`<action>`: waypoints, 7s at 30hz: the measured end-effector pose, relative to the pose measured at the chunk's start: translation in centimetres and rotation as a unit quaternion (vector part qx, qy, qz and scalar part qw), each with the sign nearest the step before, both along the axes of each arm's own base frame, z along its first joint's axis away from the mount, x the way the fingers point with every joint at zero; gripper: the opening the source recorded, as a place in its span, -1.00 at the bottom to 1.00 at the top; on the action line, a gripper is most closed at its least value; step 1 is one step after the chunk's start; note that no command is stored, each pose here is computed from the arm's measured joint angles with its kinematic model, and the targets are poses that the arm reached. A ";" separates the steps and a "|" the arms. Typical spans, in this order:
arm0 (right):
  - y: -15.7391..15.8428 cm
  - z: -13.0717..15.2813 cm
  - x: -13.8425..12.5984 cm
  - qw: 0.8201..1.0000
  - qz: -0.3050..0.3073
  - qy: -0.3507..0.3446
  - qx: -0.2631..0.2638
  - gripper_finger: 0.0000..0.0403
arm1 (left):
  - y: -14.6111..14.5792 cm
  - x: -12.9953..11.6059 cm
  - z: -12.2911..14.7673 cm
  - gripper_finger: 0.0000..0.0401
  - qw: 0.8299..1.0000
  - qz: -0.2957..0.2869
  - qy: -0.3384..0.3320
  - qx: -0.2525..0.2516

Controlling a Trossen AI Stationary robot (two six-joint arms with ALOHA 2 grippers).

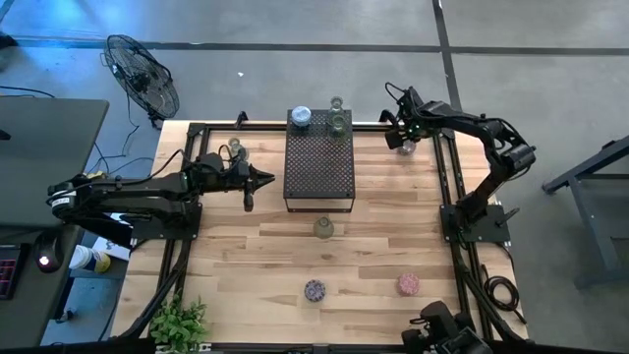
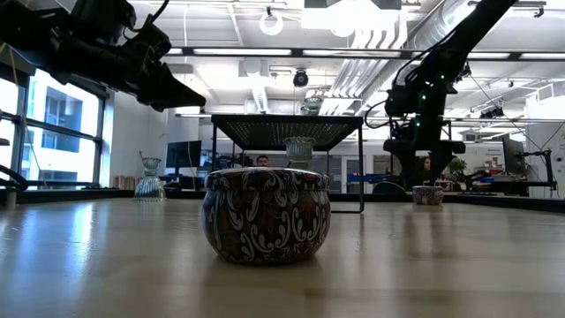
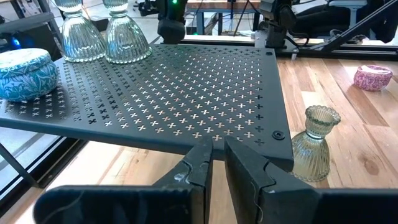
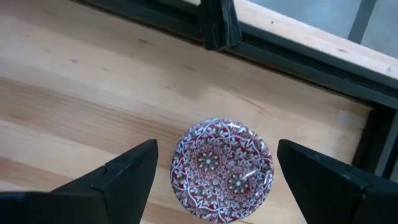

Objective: Pick & Place candle stick holders
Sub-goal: Put the red scented candle on the shelf aligned with the other blue scented candle

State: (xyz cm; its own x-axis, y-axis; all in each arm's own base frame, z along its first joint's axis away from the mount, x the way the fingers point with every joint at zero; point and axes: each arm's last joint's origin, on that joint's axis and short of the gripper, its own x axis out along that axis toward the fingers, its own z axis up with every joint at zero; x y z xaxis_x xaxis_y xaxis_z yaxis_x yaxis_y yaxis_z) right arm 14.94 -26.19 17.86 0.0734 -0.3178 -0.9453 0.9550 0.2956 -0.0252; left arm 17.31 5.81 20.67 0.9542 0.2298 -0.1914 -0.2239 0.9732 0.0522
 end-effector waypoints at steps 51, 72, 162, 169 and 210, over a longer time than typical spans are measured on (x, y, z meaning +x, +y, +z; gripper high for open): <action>2.7 -3.7 4.4 0.980 0.164 0.079 0.079 0.45 | 0.0 0.0 0.0 -0.82 1.000 0.000 -0.001 -0.004; 8.6 4.1 4.1 0.977 0.202 0.068 0.030 0.39 | 0.0 0.0 0.0 -0.82 1.000 0.002 0.000 -0.003; 34.5 1.8 16.8 0.796 0.605 -0.031 -0.025 0.22 | 0.0 0.0 -0.1 -0.82 1.000 0.006 0.001 -0.012; 32.6 -1.3 13.3 0.801 0.574 -0.154 -0.071 -0.72 | -1.5 0.4 -0.2 -0.87 1.000 -0.021 0.012 -0.014; 30.5 2.3 8.8 0.786 0.502 -0.261 -0.248 -0.99 | -15.2 16.2 -2.8 0.59 0.973 -0.107 0.183 -0.094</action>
State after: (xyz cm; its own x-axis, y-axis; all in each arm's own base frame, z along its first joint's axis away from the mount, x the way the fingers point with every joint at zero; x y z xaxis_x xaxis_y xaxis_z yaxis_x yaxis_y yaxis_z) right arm 23.73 4.31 20.19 0.8602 -0.1715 -0.4803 0.1639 0.9848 -0.0581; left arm 33.54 -9.43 17.88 0.8365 -0.0378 -0.5467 -0.0159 0.9955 -0.0933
